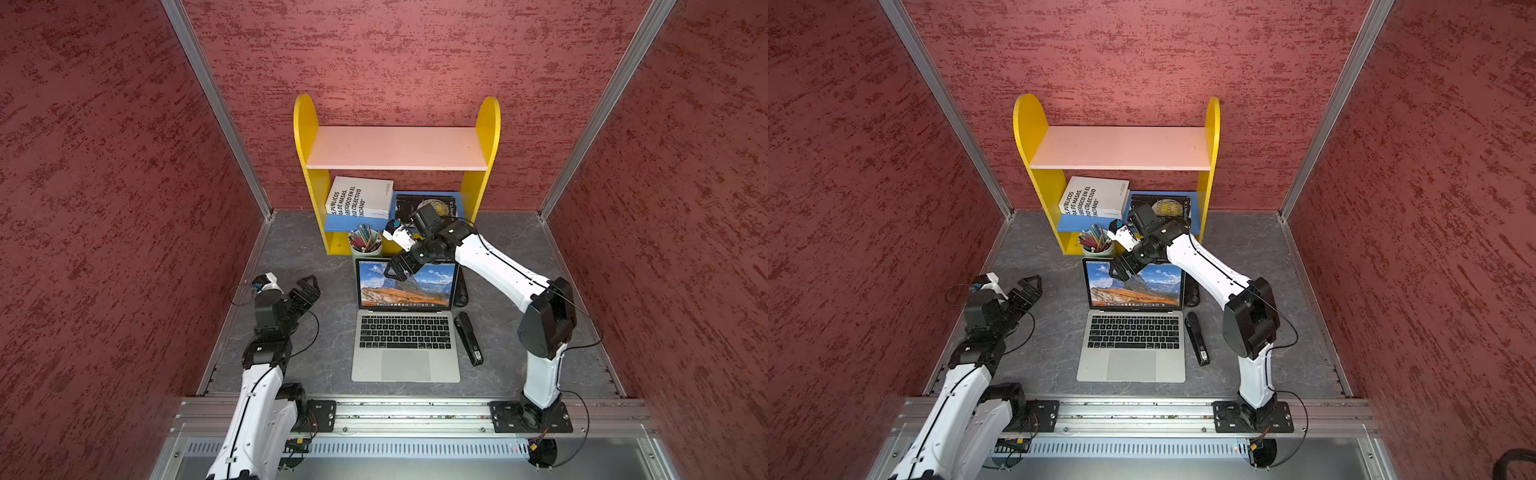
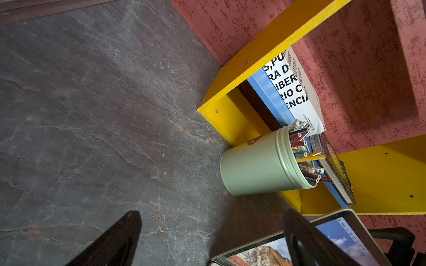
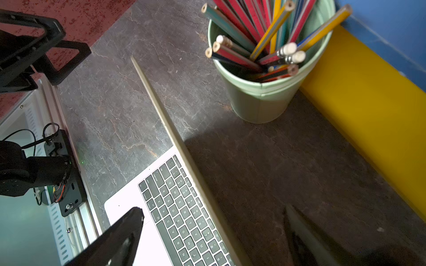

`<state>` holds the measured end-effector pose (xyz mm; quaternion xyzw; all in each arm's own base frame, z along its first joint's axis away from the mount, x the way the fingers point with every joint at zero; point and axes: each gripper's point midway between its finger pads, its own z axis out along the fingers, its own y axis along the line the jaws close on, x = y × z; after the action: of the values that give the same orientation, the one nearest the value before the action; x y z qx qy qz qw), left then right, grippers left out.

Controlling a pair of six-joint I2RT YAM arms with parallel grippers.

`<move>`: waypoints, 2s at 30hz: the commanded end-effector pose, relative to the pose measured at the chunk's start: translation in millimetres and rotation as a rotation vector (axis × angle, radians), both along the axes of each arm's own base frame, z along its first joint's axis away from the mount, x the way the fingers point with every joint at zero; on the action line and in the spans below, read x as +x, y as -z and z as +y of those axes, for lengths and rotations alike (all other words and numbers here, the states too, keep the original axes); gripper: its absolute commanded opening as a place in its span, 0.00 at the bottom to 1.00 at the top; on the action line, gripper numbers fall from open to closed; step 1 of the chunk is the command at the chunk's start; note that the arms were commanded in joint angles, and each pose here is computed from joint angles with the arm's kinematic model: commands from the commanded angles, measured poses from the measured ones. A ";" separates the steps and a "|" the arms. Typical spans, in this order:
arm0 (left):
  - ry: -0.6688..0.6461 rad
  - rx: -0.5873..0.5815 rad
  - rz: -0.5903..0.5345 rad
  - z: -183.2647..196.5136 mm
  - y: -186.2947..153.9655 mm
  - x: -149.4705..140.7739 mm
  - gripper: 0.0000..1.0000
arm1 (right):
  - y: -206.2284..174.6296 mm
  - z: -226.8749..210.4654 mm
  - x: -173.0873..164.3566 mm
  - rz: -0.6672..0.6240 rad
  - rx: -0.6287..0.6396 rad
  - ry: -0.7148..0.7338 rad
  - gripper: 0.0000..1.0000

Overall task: Close the laptop lid and set it aside
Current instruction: Close the lid of the laptop.

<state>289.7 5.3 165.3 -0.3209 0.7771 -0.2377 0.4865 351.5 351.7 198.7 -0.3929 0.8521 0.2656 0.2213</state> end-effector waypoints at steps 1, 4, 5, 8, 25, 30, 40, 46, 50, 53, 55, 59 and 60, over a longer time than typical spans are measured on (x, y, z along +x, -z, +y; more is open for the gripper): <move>0.013 0.004 -0.009 -1.1 -0.4 0.2 1.00 | 12.0 2.9 -35.3 0.098 -0.036 -0.035 0.98; 0.014 0.004 -0.007 -1.2 -0.1 -0.1 1.00 | 11.4 2.8 -36.9 0.094 -0.040 -0.036 0.98; 0.013 0.004 -0.007 -1.1 -0.1 -0.2 1.00 | 10.6 2.6 -37.4 0.091 -0.040 -0.036 0.98; 0.013 0.005 -0.008 -1.2 -0.3 -0.6 1.00 | 10.4 3.6 -40.7 0.090 -0.042 -0.040 0.99; 0.012 0.005 -0.009 -1.0 -0.6 -0.7 1.00 | 15.8 2.9 -58.8 0.088 -0.049 -0.046 0.98; 0.013 0.004 -0.008 -1.2 -0.5 -1.1 1.00 | 17.0 2.9 -63.5 0.088 -0.048 -0.050 0.99; 0.012 0.005 -0.008 -1.1 -0.7 -1.0 1.00 | 25.6 1.4 -74.8 0.098 -0.055 -0.052 0.98; 0.012 0.005 -0.009 -0.9 -0.7 -1.0 1.00 | 33.5 -1.5 -82.1 0.108 -0.062 -0.050 0.99; 0.013 0.004 -0.007 -1.3 -0.5 -1.2 1.00 | 38.2 -2.9 -87.7 0.115 -0.069 -0.053 0.99; 0.014 0.004 -0.008 -1.3 -0.5 -1.1 1.00 | 40.8 -3.5 -91.5 0.118 -0.075 -0.057 0.99; 0.013 0.004 -0.008 -1.2 -0.8 -0.8 1.00 | 41.2 -2.7 -93.4 0.117 -0.076 -0.059 0.98; 0.013 0.004 -0.008 -1.3 -0.8 -0.9 1.00 | 43.0 -1.9 -97.4 0.116 -0.086 -0.065 0.98; 0.013 0.004 -0.008 -1.3 -0.9 -0.8 1.00 | 42.5 -1.1 -98.3 0.113 -0.088 -0.069 0.98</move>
<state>289.5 5.3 166.0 -0.3205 0.7766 -0.2379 0.4874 302.9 355.2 207.0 -0.4190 0.8287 0.2541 0.2704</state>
